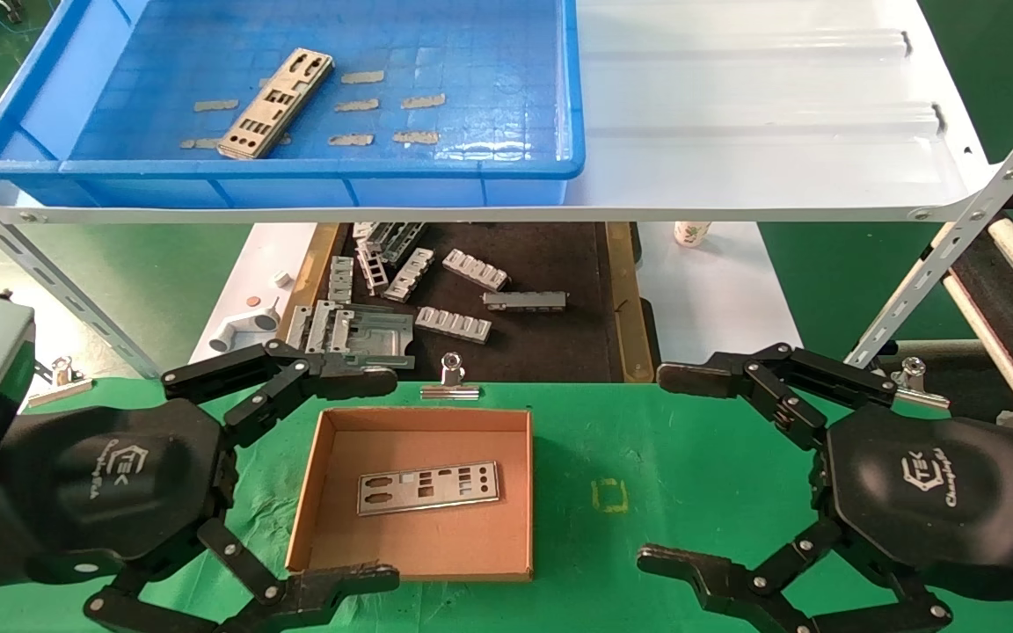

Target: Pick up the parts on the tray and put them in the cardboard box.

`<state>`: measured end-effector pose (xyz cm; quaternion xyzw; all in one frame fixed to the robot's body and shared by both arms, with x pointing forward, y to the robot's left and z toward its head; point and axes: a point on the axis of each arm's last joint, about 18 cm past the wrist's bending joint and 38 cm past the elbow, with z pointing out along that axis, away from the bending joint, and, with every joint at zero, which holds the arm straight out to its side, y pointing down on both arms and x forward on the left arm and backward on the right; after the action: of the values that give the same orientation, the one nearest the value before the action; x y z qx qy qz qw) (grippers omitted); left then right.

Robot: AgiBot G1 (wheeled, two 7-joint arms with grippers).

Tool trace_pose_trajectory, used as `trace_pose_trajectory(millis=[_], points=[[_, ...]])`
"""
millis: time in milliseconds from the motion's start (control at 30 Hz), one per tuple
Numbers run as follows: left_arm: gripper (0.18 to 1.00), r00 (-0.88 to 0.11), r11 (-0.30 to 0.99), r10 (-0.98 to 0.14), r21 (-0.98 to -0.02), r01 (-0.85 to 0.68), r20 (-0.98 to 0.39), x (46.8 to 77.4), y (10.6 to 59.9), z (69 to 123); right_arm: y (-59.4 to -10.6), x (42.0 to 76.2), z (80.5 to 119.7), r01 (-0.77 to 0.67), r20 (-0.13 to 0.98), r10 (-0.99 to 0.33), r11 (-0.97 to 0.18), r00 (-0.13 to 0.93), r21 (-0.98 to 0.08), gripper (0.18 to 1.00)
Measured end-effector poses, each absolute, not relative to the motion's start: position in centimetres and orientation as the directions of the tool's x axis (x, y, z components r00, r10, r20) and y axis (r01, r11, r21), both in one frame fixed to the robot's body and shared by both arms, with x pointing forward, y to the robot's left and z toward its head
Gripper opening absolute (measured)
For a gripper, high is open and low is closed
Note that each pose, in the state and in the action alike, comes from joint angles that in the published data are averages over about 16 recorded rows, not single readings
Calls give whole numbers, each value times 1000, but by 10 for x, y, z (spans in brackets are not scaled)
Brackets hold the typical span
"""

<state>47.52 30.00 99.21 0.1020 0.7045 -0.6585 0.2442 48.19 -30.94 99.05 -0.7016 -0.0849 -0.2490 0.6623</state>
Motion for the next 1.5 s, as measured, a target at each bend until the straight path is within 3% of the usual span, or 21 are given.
trace_pose_trajectory(millis=[1500], points=[[1001, -860, 113, -179, -878, 465, -478, 476, 300, 992, -309, 482, 990, 449, 462, -211, -108, 862, -887, 1001]])
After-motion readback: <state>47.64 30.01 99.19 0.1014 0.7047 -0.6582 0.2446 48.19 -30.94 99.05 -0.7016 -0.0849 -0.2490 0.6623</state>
